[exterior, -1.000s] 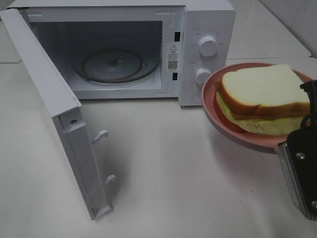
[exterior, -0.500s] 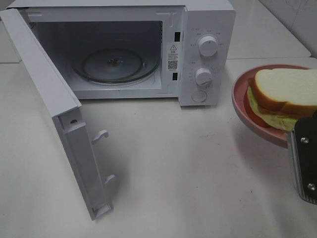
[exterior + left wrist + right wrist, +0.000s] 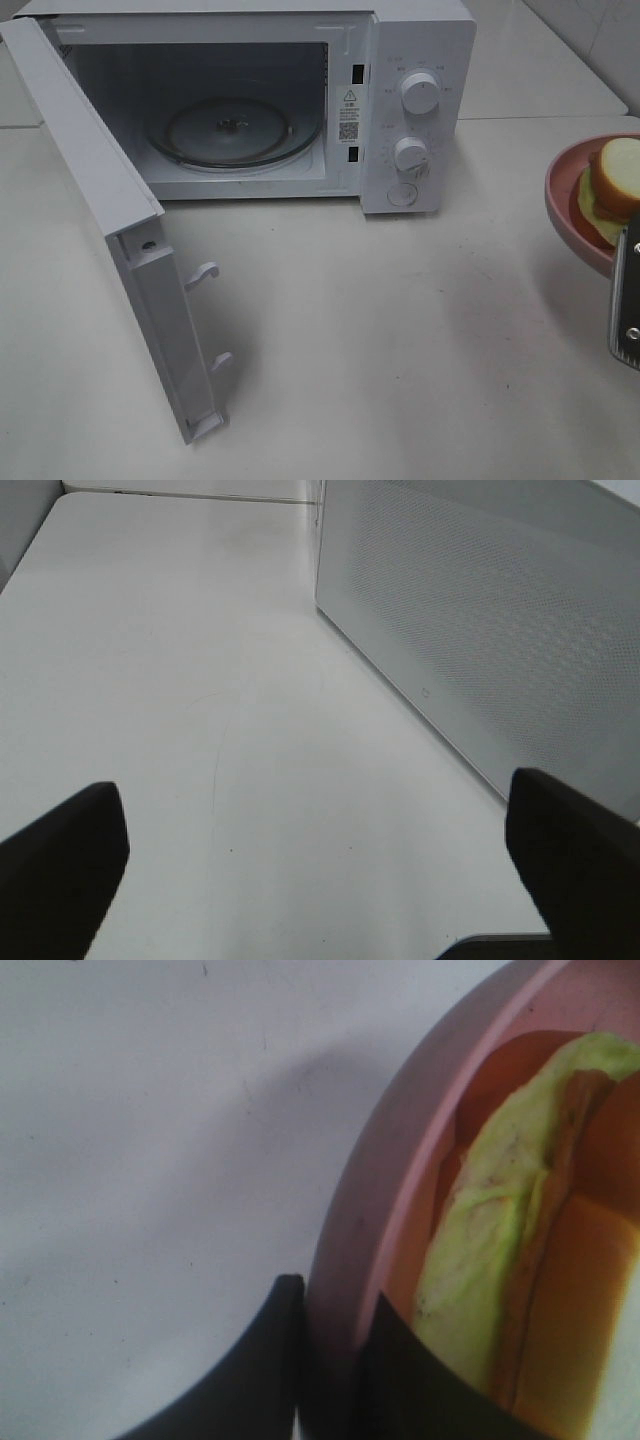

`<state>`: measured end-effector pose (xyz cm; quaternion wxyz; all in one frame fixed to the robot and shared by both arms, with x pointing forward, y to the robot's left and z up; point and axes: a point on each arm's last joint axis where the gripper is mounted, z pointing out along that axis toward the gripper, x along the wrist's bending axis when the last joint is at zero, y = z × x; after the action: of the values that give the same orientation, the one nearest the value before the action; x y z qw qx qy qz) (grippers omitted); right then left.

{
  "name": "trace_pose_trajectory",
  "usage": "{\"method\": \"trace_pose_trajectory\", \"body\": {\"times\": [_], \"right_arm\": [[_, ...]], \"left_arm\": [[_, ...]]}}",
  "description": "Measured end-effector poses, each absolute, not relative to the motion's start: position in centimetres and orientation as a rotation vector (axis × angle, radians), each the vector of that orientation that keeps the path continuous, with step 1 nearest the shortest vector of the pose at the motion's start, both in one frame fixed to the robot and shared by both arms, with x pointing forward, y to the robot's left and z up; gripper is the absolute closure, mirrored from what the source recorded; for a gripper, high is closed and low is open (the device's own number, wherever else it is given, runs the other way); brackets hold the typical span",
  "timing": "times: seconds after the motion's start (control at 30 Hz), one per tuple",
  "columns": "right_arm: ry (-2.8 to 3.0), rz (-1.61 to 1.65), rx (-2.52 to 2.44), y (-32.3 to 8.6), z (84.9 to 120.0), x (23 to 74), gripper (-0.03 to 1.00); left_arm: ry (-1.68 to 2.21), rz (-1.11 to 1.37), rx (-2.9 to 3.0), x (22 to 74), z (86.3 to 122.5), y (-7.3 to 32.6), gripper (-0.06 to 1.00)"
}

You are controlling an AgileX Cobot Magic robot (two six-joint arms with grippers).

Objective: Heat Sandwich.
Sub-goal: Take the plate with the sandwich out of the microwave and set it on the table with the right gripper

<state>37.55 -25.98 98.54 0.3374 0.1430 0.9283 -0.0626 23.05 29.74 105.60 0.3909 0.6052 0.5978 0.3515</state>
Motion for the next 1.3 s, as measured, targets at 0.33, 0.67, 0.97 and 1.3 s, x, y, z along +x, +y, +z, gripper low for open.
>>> {"method": "trace_pose_trajectory", "body": {"times": [0.33, 0.67, 0.97, 1.3], "right_arm": [[2.344, -0.240, 0.639, -27.1, 98.7, 37.2, 0.84], [2.276, -0.294, 0.810, -27.8, 98.8, 37.0, 0.84], [2.177, -0.323, 1.041, -27.2, 99.1, 38.2, 0.84], [2.040, -0.349, 1.283, -25.5, 98.7, 40.7, 0.84]], "left_arm": [[1.519, 0.893, 1.538, 23.1, 105.6, 29.7, -0.02], [1.519, 0.893, 1.538, 23.1, 105.6, 29.7, -0.02], [1.519, 0.893, 1.538, 23.1, 105.6, 29.7, -0.02], [1.519, 0.893, 1.538, 23.1, 105.6, 29.7, -0.02]]}}
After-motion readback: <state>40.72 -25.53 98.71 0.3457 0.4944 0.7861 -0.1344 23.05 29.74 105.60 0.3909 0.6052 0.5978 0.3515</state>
